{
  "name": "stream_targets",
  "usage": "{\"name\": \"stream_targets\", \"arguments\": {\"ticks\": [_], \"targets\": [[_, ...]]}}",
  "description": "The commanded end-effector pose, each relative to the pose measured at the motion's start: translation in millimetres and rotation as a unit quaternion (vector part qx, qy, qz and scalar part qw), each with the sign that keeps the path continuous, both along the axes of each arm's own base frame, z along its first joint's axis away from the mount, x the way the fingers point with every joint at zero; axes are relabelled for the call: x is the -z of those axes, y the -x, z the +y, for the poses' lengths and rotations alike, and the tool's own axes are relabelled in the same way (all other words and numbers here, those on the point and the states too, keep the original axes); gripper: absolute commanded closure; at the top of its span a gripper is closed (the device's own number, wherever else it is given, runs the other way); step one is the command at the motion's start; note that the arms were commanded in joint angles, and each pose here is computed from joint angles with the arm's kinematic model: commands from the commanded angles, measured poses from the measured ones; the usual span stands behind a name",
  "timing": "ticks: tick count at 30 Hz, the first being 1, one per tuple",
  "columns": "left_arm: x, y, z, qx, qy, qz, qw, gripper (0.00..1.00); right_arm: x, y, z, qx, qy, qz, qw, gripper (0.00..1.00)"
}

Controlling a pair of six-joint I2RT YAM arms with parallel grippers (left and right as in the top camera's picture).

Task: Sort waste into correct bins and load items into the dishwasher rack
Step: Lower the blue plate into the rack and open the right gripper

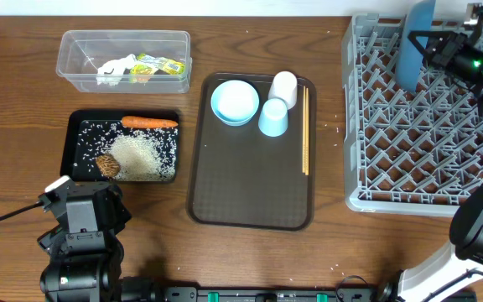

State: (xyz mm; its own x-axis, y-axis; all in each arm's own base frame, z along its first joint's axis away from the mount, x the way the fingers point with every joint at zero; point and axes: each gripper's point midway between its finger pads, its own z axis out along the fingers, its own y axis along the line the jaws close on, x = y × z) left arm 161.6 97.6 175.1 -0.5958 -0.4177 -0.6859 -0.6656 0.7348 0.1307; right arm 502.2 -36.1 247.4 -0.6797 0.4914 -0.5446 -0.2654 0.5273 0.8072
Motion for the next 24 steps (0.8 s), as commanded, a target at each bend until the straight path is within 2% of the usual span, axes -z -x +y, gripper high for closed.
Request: {"name": "stream_targets", "arguments": {"ticks": [1, 7, 9, 12, 16, 18, 21, 23, 24], "targets": [[1, 2, 2, 0.001, -0.009, 0.008, 1.0, 0.02, 6, 3, -31, 0.052, 0.026, 0.014, 0.998, 0.99], [1, 2, 2, 0.001, -0.009, 0.008, 1.0, 0.02, 9, 14, -59, 0.112, 0.065, 0.045, 0.99, 0.98], [1, 2, 2, 0.001, -0.009, 0.008, 1.0, 0.02, 12, 21, -70, 0.142, 0.095, 0.062, 0.983, 0.94], [1, 2, 2, 0.001, -0.009, 0.008, 1.0, 0.02, 17, 30, -83, 0.179, 0.138, 0.088, 0.97, 0.85], [1, 2, 2, 0.001, -0.009, 0.008, 1.0, 0.02, 20, 45, -100, 0.232, 0.178, 0.129, 0.948, 0.83], [1, 2, 2, 0.001, -0.009, 0.008, 1.0, 0.02, 17, 50, -102, 0.242, 0.186, 0.132, 0.943, 0.73], [1, 2, 2, 0.001, -0.009, 0.008, 1.0, 0.02, 7, 56, -103, 0.254, 0.194, 0.13, 0.939, 0.41], [1, 2, 2, 0.001, -0.009, 0.008, 1.0, 0.02, 0, 63, -110, 0.285, 0.197, 0.14, 0.928, 0.28], [1, 2, 2, 0.001, -0.009, 0.008, 1.0, 0.02, -5, 67, -113, 0.298, 0.201, 0.141, 0.922, 0.27]]}}
